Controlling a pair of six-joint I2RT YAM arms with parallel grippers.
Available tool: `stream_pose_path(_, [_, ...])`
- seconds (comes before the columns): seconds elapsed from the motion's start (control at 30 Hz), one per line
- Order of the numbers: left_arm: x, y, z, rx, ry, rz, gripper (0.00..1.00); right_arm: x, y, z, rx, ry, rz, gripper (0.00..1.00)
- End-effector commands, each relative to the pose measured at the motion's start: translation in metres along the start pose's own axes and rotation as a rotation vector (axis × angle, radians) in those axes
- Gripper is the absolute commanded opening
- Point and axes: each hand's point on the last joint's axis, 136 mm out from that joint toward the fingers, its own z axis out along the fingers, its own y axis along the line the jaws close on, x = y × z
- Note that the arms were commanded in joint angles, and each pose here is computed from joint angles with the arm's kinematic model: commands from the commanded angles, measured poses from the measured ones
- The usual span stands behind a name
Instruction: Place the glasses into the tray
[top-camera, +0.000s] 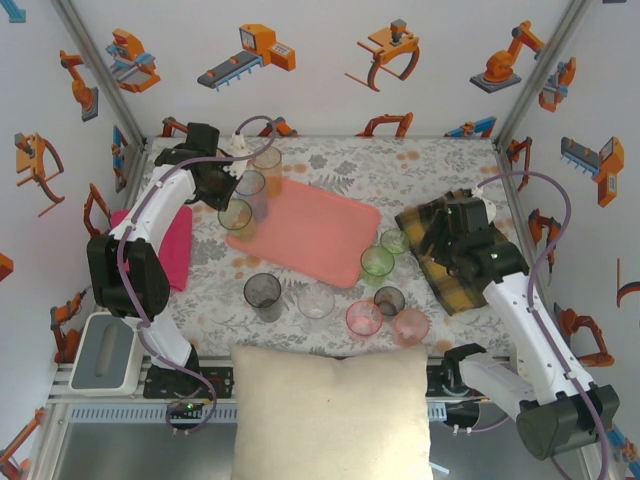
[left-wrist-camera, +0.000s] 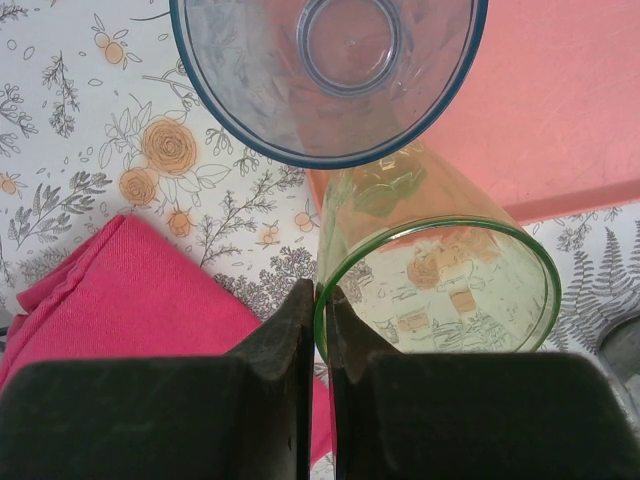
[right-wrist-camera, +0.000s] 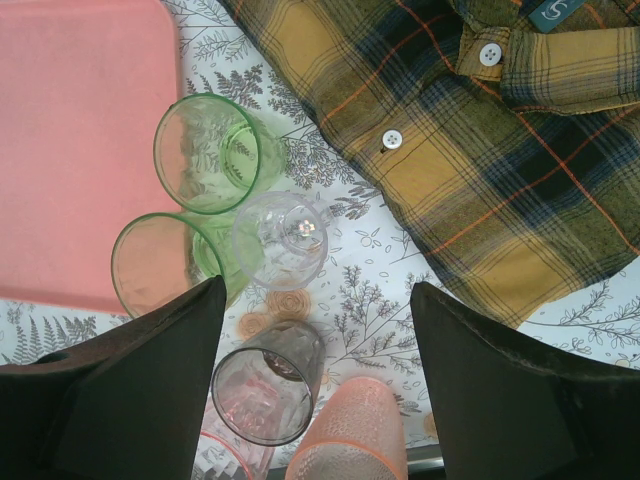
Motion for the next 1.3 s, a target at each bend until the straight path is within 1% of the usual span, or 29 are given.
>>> stream_pose_path(0.0, [0.002,0.001,-0.007,-0.001,0.020,0.017,0.05,0.000,-0.002,-0.003,0.006,-0.012,-0.020,0.69])
stream_pose_path(0.17, [0.003,0.001,-0.007,-0.003,0.021,0.017,0.07,0.000,-0.002,-0.004,0.005,-0.012,-0.019,0.69])
stream_pose_path(0.73, [0.000,0.005,-0.005,-0.007,0.027,0.014,0.27,-0.001,-0.001,-0.007,0.000,-0.019,-0.016,0.69])
stream_pose_path(1.0, [-0.004,0.006,-0.008,-0.014,0.019,0.017,0.32,-0.004,0.001,-0.006,0.000,-0.019,-0.023,0.69])
stream_pose_path(1.03, [-0.004,0.006,-0.008,-0.014,0.020,0.018,0.35,-0.005,0.001,-0.006,-0.001,-0.020,-0.022,0.69])
stream_pose_path(1.1, [-0.004,0.007,-0.010,-0.018,0.018,0.017,0.36,-0.005,0.001,-0.006,0.000,-0.019,-0.027,0.69])
stream_pose_path(1.13, [-0.005,0.007,-0.012,-0.020,0.016,0.018,0.38,-0.006,0.002,-0.006,-0.001,-0.020,-0.027,0.69])
stream_pose_path(1.23, [-0.006,0.007,-0.016,-0.025,0.009,0.019,0.42,-0.007,0.003,-0.006,-0.002,-0.020,-0.033,0.69])
stream_pose_path(1.27, [-0.006,0.007,-0.018,-0.026,0.008,0.017,0.45,-0.007,0.003,-0.005,-0.003,-0.020,-0.036,0.69])
